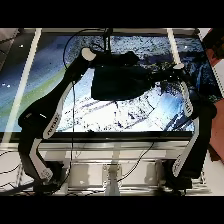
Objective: Fold the clothes and pants, and hang the long-sleeved shirts on hangers.
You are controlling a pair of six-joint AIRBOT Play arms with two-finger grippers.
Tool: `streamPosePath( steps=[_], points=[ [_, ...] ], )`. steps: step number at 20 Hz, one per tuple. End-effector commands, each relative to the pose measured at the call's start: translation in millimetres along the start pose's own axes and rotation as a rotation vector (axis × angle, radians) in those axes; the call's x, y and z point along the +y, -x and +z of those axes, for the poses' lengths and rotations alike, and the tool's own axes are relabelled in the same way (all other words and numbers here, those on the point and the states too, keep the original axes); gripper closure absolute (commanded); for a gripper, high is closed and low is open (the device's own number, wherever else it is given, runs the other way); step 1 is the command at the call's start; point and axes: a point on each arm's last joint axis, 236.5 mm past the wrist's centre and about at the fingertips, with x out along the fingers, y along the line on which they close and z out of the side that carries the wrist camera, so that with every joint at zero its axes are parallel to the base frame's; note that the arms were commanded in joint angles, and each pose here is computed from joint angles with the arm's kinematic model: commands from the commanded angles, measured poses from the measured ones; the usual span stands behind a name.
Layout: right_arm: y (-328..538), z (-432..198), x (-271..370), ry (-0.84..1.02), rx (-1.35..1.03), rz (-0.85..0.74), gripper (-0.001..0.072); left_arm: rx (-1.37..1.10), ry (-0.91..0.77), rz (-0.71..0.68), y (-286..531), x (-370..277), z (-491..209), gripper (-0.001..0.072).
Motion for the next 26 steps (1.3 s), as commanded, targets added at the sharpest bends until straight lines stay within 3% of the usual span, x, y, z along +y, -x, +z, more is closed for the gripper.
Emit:
streamPosePath(
  steps=[1,2,3,5,6,9,12,17,21,26],
  points=[
    [41.9,28.7,46.9,0.127,-0.166,0.035,0.0676,0.095,-0.159,-0.045,29.7,-0.3,-9.2,0.0493],
    [71.3,40.7,60.4,0.155,-0.251,0.024,0.0676,0.106,-0.163,-0.040,44.5,5.4,-5.3,0.0658],
    [102.3,49.4,72.3,0.180,-0.328,0.011,0.0676,0.113,-0.179,-0.005,60.9,16.5,0.4,0.0676],
    [172.7,54.2,87.5,0.216,-0.463,-0.041,0.0676,0.145,-0.234,0.179,101.3,57.6,11.2,0.0676],
    [204.5,51.0,85.3,0.195,-0.509,-0.084,0.0676,0.171,-0.239,0.334,129.2,86.8,15.9,0.0676],
    [299.1,19.4,53.0,0.006,-0.616,-0.268,0.0676,0.253,-0.295,0.710,224.1,135.3,27.9,0.0676],
    [388.2,-38.3,20.1,-0.179,-0.708,-0.434,0.0676,0.273,-0.356,0.927,305.7,138.2,45.1,0.0675],
    [517.0,-155.2,-30.5,-0.526,-0.928,-0.699,0.0677,0.249,-0.294,1.027,383.4,122.4,47.6,0.0675],
    [539.4,-280.3,-84.5,-0.920,-0.769,-0.910,0.0676,0.281,-0.255,1.036,392.1,129.6,37.9,0.0674],
    [521.7,-317.3,-120.9,-1.015,-0.633,-0.930,0.0676,0.305,-0.240,1.013,380.8,138.0,31.9,0.0674]
  ],
)
